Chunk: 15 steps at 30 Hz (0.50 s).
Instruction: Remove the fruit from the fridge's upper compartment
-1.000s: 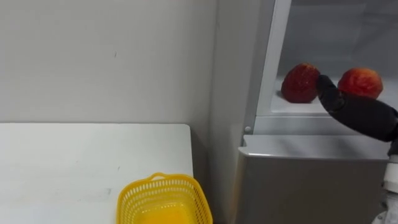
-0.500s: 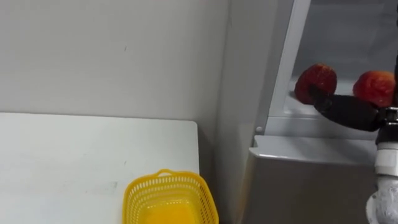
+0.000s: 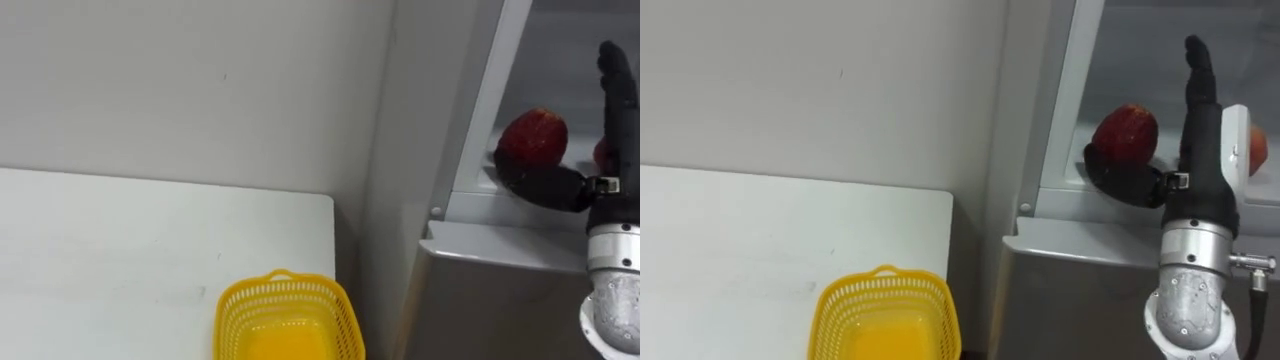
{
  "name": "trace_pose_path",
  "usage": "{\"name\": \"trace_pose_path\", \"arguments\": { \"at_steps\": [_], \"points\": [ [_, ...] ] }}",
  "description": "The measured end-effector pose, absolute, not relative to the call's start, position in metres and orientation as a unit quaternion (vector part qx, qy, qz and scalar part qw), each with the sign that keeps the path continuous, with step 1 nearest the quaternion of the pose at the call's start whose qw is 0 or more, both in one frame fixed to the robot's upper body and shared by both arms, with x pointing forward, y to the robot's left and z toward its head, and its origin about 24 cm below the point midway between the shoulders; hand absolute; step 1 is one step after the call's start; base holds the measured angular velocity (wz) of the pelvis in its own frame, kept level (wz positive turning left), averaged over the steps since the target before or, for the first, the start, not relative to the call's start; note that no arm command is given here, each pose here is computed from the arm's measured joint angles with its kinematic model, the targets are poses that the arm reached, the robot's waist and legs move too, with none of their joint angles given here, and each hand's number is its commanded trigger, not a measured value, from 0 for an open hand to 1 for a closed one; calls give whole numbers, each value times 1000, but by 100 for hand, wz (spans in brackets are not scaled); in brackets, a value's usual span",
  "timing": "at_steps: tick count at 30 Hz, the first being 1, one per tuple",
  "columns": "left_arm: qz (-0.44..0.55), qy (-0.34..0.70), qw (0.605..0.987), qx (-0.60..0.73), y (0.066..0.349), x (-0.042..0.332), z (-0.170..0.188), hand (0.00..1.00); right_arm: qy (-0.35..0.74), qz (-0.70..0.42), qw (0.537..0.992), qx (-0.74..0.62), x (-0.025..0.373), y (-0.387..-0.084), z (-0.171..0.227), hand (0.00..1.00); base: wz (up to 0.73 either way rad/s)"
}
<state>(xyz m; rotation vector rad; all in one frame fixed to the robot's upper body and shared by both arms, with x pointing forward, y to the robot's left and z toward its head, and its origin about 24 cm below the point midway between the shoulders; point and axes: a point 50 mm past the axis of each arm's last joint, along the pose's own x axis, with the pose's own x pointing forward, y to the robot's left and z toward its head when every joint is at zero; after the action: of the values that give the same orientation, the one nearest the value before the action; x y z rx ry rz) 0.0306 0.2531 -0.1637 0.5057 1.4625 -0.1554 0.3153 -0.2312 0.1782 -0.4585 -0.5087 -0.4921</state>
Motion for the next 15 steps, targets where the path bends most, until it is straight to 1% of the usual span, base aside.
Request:
{"name": "trace_pose_path", "arguments": {
  "at_steps": [9, 15],
  "points": [
    [-63, 657, 719, 218, 255, 31, -162, 0, -213, -213, 925, -233, 324, -234, 176, 0, 3],
    [-54, 654, 724, 215, 257, 33, -160, 0, -200, -197, 936, -211, 328, -238, 178, 0, 0]
  ]
}}
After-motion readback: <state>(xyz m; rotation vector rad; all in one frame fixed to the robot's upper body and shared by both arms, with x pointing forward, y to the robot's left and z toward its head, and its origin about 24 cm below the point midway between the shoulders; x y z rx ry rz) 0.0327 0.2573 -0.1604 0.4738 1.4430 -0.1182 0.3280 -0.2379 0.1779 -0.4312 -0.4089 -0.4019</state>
